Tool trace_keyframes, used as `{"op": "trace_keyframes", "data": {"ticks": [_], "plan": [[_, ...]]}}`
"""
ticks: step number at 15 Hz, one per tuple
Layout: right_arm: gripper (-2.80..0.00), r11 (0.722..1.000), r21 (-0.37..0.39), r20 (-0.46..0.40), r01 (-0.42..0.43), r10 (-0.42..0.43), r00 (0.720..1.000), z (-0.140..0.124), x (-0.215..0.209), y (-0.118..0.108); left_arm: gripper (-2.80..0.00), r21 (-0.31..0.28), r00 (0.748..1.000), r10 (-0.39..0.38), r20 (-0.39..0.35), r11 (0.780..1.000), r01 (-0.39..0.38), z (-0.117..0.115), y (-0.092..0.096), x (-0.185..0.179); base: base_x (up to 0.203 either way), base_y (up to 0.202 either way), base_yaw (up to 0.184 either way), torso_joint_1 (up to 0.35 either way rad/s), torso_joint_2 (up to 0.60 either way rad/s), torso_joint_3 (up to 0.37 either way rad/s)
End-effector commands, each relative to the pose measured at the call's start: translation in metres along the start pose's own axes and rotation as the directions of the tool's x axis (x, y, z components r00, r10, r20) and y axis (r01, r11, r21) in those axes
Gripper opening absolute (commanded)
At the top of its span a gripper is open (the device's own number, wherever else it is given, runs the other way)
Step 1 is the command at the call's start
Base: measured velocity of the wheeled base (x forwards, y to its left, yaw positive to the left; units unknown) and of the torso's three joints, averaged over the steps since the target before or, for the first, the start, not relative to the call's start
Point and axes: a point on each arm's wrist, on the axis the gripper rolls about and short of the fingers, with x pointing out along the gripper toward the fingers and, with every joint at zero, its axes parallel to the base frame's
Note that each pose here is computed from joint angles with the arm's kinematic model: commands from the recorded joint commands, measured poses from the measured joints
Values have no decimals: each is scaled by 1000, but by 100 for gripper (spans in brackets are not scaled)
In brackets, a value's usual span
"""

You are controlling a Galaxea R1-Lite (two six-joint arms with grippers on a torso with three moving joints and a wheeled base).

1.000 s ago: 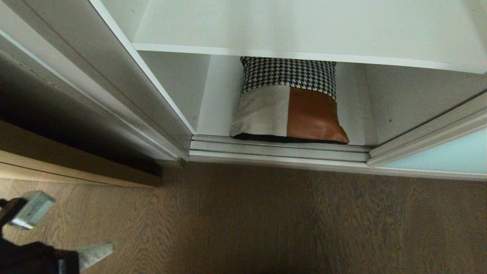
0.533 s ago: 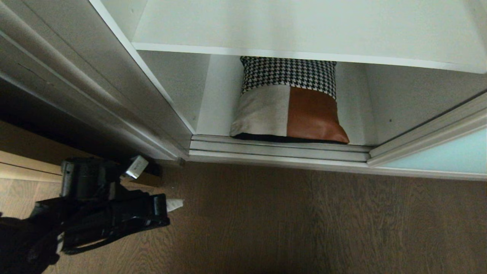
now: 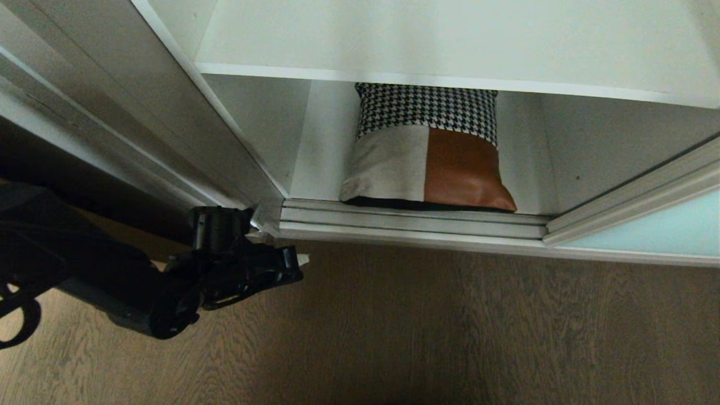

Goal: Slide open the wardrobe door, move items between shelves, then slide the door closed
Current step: Place the pillow on the higher shelf

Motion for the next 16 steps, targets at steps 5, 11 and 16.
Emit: {"op": "trace_keyframes", "data": {"ticks": [5, 11, 16], "plan": [[-280, 1000, 0, -1, 0, 0, 1000, 0, 0, 0, 0, 18, 998, -8, 57, 1000, 7, 11, 14, 80, 0, 0, 0, 0, 0, 0], [-280, 1000, 0, 0, 0, 0, 1000, 0, 0, 0, 0, 59, 979, -77, 186, 996, 67, 41, 10, 110, 0, 0, 0, 0, 0, 0], [-280, 1000, 0, -1, 0, 0, 1000, 0, 0, 0, 0, 107, 954, -198, 226, 978, 177, 64, 0, 120, 0, 0, 0, 0, 0, 0]]}}
